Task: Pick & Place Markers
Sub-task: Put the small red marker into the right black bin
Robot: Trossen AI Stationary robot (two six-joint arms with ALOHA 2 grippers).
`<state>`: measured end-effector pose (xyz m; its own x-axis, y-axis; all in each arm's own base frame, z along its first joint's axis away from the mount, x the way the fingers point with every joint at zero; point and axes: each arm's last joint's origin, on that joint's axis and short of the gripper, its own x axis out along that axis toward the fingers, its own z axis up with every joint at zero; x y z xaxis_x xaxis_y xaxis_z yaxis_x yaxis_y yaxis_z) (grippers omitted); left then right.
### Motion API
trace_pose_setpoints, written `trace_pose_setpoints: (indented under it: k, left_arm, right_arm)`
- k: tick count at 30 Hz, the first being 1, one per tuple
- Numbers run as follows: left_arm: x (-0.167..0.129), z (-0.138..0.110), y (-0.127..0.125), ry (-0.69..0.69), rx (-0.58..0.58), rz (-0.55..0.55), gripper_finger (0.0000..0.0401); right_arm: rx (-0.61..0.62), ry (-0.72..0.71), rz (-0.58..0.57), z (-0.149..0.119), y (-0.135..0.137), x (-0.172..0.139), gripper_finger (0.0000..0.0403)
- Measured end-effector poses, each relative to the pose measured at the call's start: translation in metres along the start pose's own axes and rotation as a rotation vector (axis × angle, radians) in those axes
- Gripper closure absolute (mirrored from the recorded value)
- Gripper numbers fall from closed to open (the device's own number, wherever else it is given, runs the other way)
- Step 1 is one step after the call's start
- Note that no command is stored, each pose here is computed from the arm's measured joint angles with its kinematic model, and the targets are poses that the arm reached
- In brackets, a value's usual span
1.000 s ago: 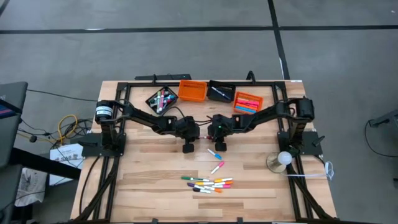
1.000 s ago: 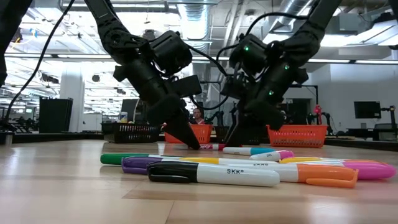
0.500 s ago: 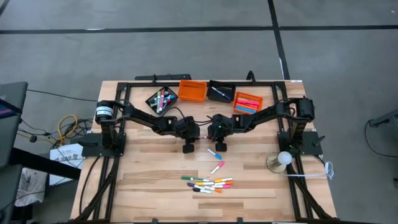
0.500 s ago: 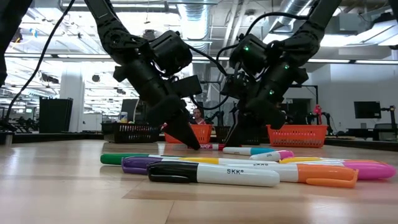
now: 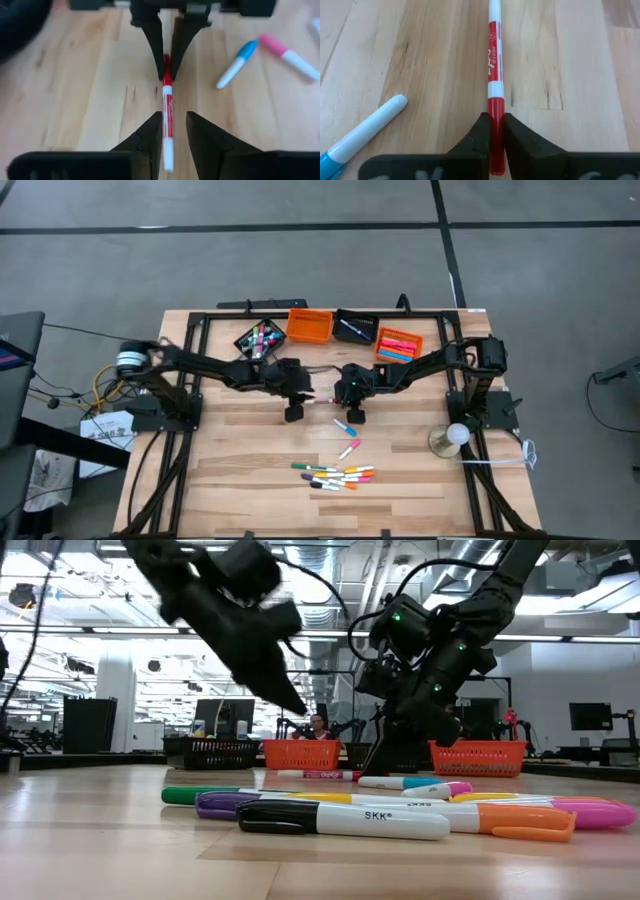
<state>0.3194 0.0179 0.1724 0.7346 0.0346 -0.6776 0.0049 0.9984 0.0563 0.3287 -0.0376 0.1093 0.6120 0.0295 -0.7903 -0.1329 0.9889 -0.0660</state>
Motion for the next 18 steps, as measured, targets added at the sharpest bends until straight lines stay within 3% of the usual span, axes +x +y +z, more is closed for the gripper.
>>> trace_pose_setpoints:
  k: [5,13,18]
  left_arm:
    - [-0.038,-0.019,-0.003,-0.075,-0.067,0.005,0.0313]
    - [-0.06,-0.065,-0.011,-0.284,-0.157,0.0,0.0313]
    - [-0.06,-0.069,-0.01,-0.313,-0.165,0.045,0.0313]
  right_arm:
    - [0.033,0.017,-0.025,0.002,-0.001,-0.015,0.0383]
    - [0.058,-0.001,-0.257,0.015,-0.017,-0.063,0.0384]
    - [0.134,0.004,-0.469,0.011,-0.046,-0.103,0.0378]
